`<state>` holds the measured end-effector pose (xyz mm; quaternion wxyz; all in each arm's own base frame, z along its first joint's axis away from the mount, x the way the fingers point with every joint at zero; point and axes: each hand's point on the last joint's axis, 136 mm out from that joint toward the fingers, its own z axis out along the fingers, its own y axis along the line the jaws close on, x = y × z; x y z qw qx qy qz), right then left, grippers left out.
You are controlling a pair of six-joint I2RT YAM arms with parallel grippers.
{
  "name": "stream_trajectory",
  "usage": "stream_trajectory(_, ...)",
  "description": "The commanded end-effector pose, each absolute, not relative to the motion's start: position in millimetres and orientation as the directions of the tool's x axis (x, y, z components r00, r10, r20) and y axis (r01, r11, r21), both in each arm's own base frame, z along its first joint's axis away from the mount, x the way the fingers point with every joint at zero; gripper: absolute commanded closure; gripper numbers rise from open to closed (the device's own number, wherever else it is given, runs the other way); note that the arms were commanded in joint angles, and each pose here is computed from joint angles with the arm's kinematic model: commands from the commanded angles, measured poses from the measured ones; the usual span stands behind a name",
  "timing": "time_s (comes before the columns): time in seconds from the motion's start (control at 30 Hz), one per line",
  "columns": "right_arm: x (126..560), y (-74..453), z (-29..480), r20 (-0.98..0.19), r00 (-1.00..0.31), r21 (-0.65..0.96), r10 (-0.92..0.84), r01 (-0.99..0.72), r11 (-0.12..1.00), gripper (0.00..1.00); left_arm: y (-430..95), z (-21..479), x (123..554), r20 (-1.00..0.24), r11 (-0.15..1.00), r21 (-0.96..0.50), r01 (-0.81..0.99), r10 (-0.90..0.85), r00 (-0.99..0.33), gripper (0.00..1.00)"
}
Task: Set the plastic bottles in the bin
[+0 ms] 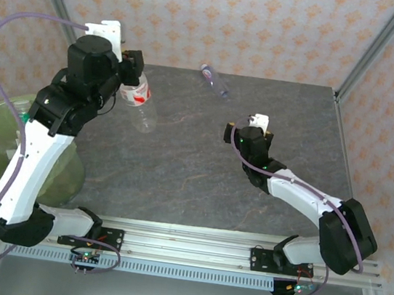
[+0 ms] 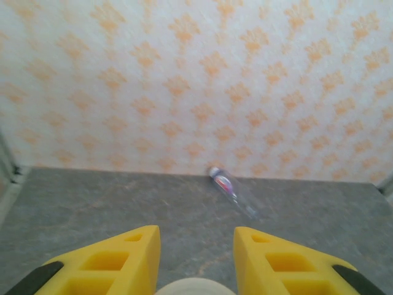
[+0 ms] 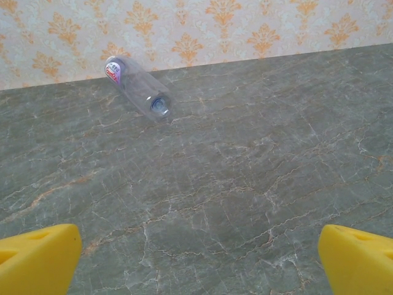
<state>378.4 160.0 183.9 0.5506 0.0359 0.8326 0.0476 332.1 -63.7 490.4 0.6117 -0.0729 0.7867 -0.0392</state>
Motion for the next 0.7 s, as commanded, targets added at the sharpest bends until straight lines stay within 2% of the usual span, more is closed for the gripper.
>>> stream_trajectory(0.0, 386.2, 159.1, 198.2, -0.923, -0.353, 0.150, 0.151, 0.031, 0.988, 0.01, -19.0, 507.2, 307.2, -0.972, 0.967, -0.044, -0.251, -0.100, -0.212, 1.00)
stream_trajectory(0.2, 387.0, 159.2, 195.3, -0.921, -0.359, 0.150, 0.153, 0.036, 0.988, 0.01, 29.0, 537.8, 274.9, -0.989, 0.883, 0.013, -0.469, -0.058, -0.136, 1.00)
stream_trajectory(0.3, 388.7, 161.0, 193.5, -0.920, -0.364, 0.146, 0.148, 0.033, 0.989, 0.01, 54.5, 548.3, 260.1, -0.988, 0.785, 0.106, -0.610, 0.016, -0.151, 1.00)
stream_trajectory(0.43, 391.0, 164.2, 192.5, -0.917, -0.371, 0.145, 0.143, 0.024, 0.989, 0.01, 72.5, 557.5, 250.2, -0.969, 0.656, 0.237, -0.717, 0.107, -0.223, 1.00)
stream_trajectory(0.57, 393.7, 166.8, 193.3, -0.916, -0.375, 0.148, 0.145, 0.022, 0.989, 0.01, 87.6, 566.3, 237.8, -0.912, 0.439, 0.409, -0.800, 0.180, -0.368, 1.00)
stream_trajectory(0.67, 395.8, 167.8, 194.7, -0.919, -0.374, 0.130, 0.126, 0.015, 0.991, 0.01, 92.5, 561.1, 234.6, -0.870, 0.386, 0.493, -0.780, 0.200, -0.451, 1.00)
